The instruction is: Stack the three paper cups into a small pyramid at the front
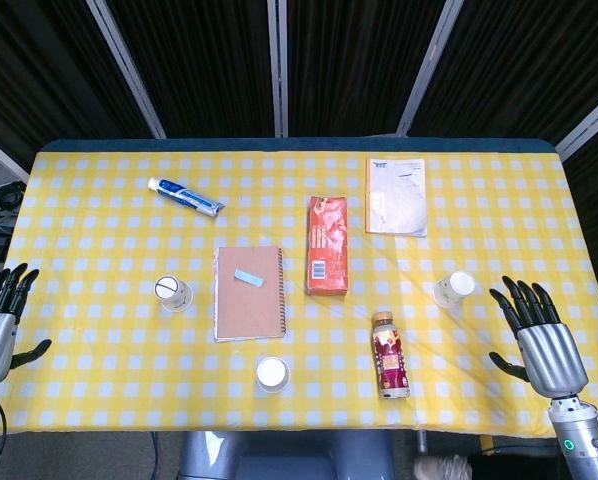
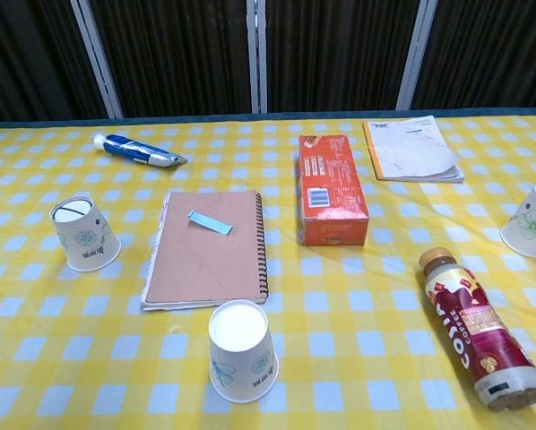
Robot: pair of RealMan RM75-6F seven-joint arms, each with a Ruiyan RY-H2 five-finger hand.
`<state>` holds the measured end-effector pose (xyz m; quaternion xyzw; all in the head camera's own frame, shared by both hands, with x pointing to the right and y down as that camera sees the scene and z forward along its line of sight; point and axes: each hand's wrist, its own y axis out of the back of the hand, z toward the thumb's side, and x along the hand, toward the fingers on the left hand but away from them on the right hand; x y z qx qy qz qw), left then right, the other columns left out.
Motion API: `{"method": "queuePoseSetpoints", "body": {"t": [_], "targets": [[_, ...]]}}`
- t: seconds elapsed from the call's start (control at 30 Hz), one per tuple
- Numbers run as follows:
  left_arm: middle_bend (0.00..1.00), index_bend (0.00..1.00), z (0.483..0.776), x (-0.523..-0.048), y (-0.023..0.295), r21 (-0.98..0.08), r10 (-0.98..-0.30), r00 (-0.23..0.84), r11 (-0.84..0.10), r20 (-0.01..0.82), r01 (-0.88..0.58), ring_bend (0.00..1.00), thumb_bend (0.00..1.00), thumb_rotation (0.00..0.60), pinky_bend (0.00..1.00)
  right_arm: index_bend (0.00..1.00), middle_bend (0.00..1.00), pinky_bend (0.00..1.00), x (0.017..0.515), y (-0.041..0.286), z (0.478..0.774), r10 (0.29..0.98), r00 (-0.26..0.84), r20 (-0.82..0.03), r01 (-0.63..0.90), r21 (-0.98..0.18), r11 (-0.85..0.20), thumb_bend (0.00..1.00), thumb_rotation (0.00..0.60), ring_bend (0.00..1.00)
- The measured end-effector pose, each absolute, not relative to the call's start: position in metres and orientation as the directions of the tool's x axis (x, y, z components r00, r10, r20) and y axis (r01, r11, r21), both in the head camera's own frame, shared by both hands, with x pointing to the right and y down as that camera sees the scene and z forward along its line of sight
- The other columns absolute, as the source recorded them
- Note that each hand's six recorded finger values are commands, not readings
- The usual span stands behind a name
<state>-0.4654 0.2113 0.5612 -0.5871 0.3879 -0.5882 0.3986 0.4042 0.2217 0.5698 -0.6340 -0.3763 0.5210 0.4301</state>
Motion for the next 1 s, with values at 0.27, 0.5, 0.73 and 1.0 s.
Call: {"method": "queuePoseSetpoints", "body": {"t": [0.27, 0.5, 0.73, 1.0], "targets": [[0.00, 0.00, 0.562, -0.466, 0.211, -0.922, -0.922, 0.005, -0.386, 0.386, 0.010, 0.00, 0.00, 0.600, 0.00, 0.13, 0.00, 0.04, 0.404, 0.222, 0.570, 0.924, 0.175, -0.340, 0.029, -0.936, -0.350, 0.03, 0.600, 0.00], [0.00, 0.00, 0.567, -0.464, 0.209, -0.914, -0.914, 0.020, -0.405, 0.405, 0.006, 0.00, 0.01, 0.600, 0.00, 0.13, 0.00, 0.04, 0.402, 0.222, 0.571, 0.924, 0.176, -0.341, 0.032, -0.936, -0.351, 0.03, 0.600, 0.00], [0.00, 0.00, 0.576, -0.456, 0.198, -0.897, -0.895, 0.055, -0.443, 0.442, 0.007, 0.00, 0.07, 0.600, 0.00, 0.13, 0.00, 0.04, 0.400, 0.222, 0.570, 0.922, 0.188, -0.340, 0.048, -0.934, -0.354, 0.03, 0.600, 0.00], [0.00, 0.00, 0.596, -0.439, 0.169, -0.843, -0.834, 0.126, -0.537, 0.537, 0.034, 0.00, 0.15, 0.600, 0.00, 0.13, 0.00, 0.04, 0.397, 0.224, 0.570, 0.918, 0.202, -0.341, 0.060, -0.931, -0.360, 0.03, 0.600, 0.00]]}}
